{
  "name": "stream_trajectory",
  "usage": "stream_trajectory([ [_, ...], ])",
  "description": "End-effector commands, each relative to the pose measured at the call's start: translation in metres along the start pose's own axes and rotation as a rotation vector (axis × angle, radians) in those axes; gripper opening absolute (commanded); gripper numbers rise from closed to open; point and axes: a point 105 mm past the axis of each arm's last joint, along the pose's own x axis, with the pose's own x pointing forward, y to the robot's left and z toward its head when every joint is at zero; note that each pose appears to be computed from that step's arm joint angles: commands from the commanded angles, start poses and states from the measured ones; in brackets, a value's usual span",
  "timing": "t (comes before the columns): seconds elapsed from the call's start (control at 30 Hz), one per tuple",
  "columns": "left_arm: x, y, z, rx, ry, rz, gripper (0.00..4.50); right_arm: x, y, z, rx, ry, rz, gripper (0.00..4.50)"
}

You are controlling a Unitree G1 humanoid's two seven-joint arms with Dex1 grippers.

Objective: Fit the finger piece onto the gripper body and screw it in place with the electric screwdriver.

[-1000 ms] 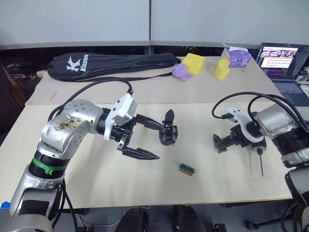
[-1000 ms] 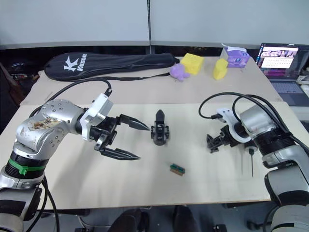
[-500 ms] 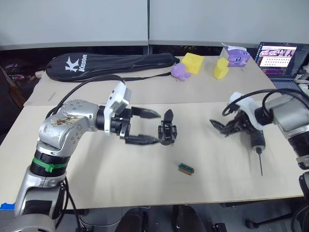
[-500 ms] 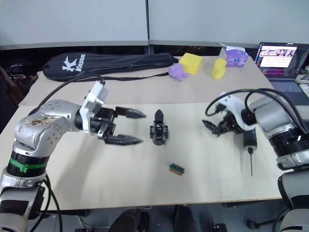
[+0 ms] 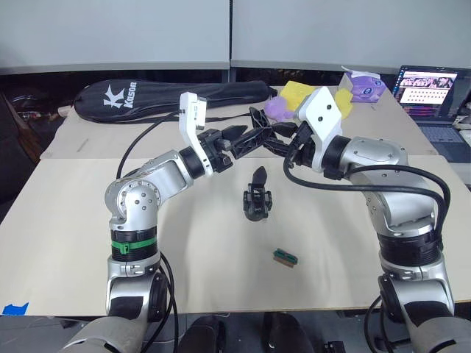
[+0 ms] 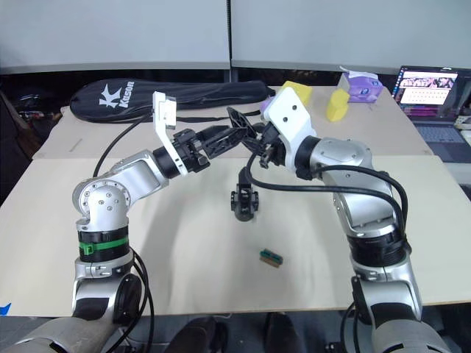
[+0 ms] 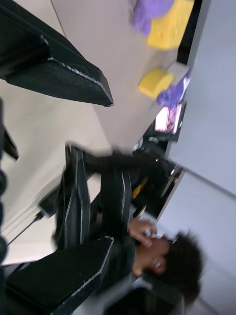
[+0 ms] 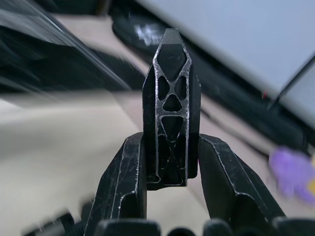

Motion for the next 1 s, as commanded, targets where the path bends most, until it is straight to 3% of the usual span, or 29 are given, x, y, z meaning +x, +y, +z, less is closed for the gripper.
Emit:
stream_trajectory([
  [0.03, 0.005, -0.009, 0.018, -0.006, -0.077, -0.023, 4.50, -0.006, 0.000, 0.014, 0.001, -0.054, -0.032, 1.10],
  [0.13, 0.007, -0.013, 0.017, -0.050, -0.078, -0.046, 3.71, -0.008, 0.004, 0.014, -0.001, -0.051, -0.025, 1.10],
  [0.17, 0.007, -0.015, 0.017, -0.066, -0.075, -0.060, 3.23, -0.009, 0.005, 0.014, -0.005, -0.049, -0.023, 1.10],
  [0.47, 0.009, -0.027, 0.022, -0.112, -0.105, -0.087, 3.17, -0.013, 0.010, 0.011, -0.013, -0.035, -0.021, 1.10],
  [0.57, 0.009, -0.036, 0.026, -0.148, -0.130, -0.127, 2.27, -0.014, 0.010, 0.010, -0.026, -0.032, -0.028, 1.10],
  [0.73, 0.013, -0.027, 0.020, -0.158, -0.097, -0.085, 0.04, -0.016, 0.010, 0.012, -0.051, -0.041, -0.045, 1.10],
  [0.93, 0.020, -0.019, 0.014, -0.108, -0.027, -0.093, 0.00, -0.021, 0.010, 0.019, -0.098, -0.068, -0.051, 1.10],
  [0.97, 0.021, -0.019, 0.013, -0.095, -0.014, -0.101, 0.00, -0.023, 0.010, 0.020, -0.092, -0.073, -0.047, 2.12],
  [1.0, 0.021, -0.019, 0.013, -0.079, 0.003, -0.122, 0.00, -0.026, 0.012, 0.022, -0.079, -0.082, -0.022, 2.52],
])
